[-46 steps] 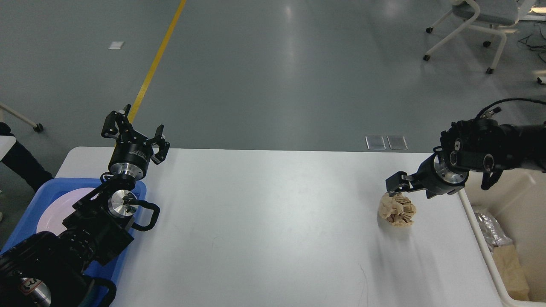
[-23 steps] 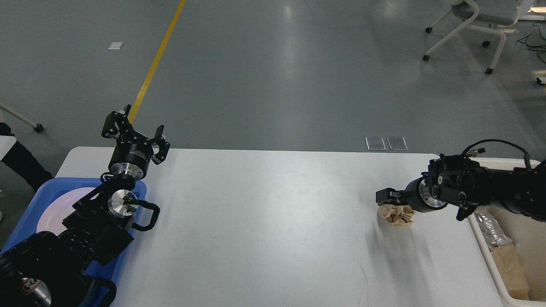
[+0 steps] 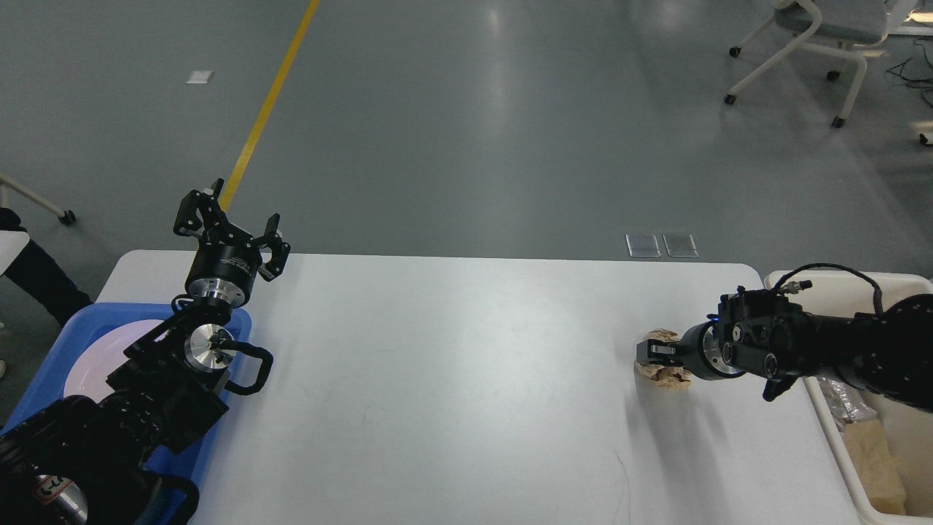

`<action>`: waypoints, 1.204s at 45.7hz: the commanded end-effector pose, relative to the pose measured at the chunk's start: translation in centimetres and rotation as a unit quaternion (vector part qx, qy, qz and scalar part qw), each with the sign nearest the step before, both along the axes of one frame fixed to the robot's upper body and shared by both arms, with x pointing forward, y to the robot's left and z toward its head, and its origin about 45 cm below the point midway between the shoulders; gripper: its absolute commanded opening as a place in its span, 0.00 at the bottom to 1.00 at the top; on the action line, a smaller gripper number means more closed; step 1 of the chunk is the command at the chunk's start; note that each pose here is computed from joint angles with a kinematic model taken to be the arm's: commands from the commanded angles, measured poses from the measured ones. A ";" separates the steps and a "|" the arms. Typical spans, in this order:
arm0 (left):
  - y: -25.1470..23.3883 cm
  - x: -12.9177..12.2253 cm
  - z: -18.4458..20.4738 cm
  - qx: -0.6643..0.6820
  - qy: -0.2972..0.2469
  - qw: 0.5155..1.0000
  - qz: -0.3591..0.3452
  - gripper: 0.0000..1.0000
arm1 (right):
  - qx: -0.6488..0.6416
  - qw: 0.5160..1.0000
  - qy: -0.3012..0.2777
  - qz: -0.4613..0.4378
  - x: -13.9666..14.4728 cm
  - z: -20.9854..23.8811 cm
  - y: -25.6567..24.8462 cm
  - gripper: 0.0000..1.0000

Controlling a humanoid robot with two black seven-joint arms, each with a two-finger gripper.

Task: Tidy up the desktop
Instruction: 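Lift the paper wad and drop it into the white bin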

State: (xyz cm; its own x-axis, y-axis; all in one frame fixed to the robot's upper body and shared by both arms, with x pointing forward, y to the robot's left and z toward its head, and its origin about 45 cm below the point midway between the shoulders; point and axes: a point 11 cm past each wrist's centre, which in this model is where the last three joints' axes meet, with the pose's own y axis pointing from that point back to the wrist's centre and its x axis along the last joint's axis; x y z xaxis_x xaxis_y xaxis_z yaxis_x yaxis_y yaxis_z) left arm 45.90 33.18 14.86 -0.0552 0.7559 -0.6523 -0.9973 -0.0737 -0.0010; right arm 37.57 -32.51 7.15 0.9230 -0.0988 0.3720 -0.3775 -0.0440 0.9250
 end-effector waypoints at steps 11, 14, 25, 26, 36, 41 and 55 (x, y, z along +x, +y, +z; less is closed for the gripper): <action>0.0 0.0 0.0 0.000 0.000 1.000 0.000 0.96 | 0.053 0.997 -0.006 -0.057 0.3 2.7 -0.9 0.00; 0.0 0.0 0.0 0.000 0.000 1.000 0.000 0.96 | 0.067 0.996 -0.007 -0.059 0.5 4.5 -0.9 0.00; 0.0 0.0 0.0 0.000 0.000 1.000 0.000 0.96 | 0.182 0.979 -0.038 -0.080 0.3 17.8 -0.8 0.00; 0.0 0.0 0.0 0.000 0.000 1.000 0.000 0.96 | 0.188 0.978 -0.042 -0.079 0.4 18.9 -0.9 0.00; 0.0 0.0 0.0 0.000 0.000 1.000 0.000 0.96 | 0.225 0.969 -0.068 -0.071 1.0 26.8 -2.1 0.00; 0.0 0.0 0.0 0.000 0.000 1.000 0.000 0.96 | 0.208 0.972 -0.074 -0.083 1.1 26.4 -3.6 0.00; 0.0 0.0 0.0 0.000 0.000 1.000 0.000 0.96 | 0.043 0.959 -0.154 -0.235 0.6 19.8 -18.8 0.00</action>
